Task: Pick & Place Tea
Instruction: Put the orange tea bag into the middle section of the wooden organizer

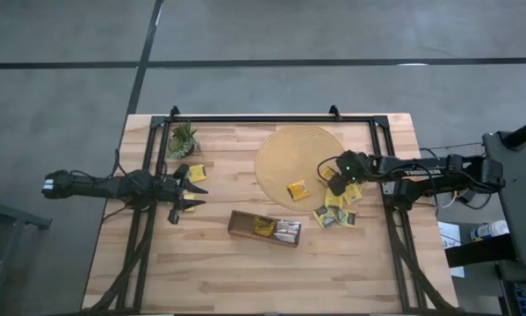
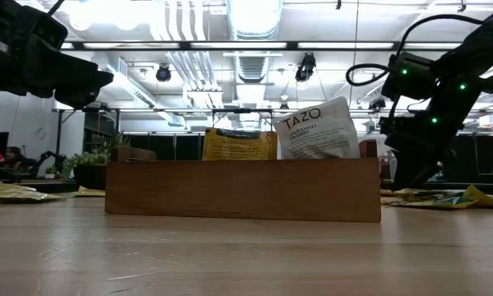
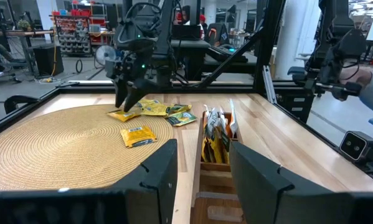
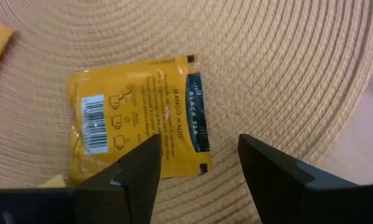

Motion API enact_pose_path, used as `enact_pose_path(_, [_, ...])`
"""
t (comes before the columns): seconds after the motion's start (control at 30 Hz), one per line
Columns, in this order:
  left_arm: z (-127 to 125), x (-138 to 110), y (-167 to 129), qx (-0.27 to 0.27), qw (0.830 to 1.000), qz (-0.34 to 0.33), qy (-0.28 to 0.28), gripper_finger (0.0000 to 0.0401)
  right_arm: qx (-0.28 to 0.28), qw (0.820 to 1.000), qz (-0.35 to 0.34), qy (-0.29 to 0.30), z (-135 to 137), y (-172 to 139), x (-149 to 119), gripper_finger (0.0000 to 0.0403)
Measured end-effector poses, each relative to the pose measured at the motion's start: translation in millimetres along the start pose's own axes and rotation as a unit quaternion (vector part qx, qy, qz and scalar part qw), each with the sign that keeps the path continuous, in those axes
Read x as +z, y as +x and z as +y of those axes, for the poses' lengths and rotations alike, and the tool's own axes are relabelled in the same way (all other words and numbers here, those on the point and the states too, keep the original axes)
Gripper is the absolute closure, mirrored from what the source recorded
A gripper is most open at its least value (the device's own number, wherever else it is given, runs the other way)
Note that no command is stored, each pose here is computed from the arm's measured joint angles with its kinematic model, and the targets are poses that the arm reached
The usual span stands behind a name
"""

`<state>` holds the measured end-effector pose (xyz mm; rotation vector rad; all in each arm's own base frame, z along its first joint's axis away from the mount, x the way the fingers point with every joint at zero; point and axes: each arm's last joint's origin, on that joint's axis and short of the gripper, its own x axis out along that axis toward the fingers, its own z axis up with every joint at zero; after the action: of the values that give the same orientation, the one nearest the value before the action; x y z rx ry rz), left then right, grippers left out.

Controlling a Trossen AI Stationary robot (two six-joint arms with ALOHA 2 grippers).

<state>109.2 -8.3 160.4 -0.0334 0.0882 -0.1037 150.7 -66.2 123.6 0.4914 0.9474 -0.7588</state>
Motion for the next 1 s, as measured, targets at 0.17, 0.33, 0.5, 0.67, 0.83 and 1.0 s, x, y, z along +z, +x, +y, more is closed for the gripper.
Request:
enact_pose_path(0.17, [0.0, 0.0, 0.0, 0.000, 1.000, 0.000, 0.000, 0.0262, -0.005, 1.000, -0.004, -0.014, -0.2, 0.1, 0.2, 0.0198])
enact_pose_path(0.33, [0.0, 0.0, 0.0, 0.000, 1.000, 0.000, 0.000, 0.0262, -0.017, 0.999, -0.009, -0.033, -0.9, 0.0, 0.6, 0.0227])
enact_pose_path(0.5, [0.0, 0.0, 0.0, 0.000, 1.000, 0.000, 0.000, 0.0262, -0.017, 0.999, -0.009, -0.035, -0.8, 0.0, 0.6, 0.0279])
enact_pose_path(0.67, [0.0, 0.0, 0.0, 0.000, 1.000, 0.000, 0.000, 0.0262, -0.013, 0.999, -0.008, -0.035, -0.6, 0.0, 0.6, 0.0335])
enact_pose_path(0.83, [0.0, 0.0, 0.0, 0.000, 1.000, 0.000, 0.000, 0.0262, -0.011, 0.999, -0.008, -0.035, -0.3, -0.2, 1.0, 0.0377])
enact_pose_path(1.0, [0.0, 0.0, 0.0, 0.000, 1.000, 0.000, 0.000, 0.0262, 0.020, 0.999, -0.009, -0.044, 4.1, -3.4, 7.8, 0.0394])
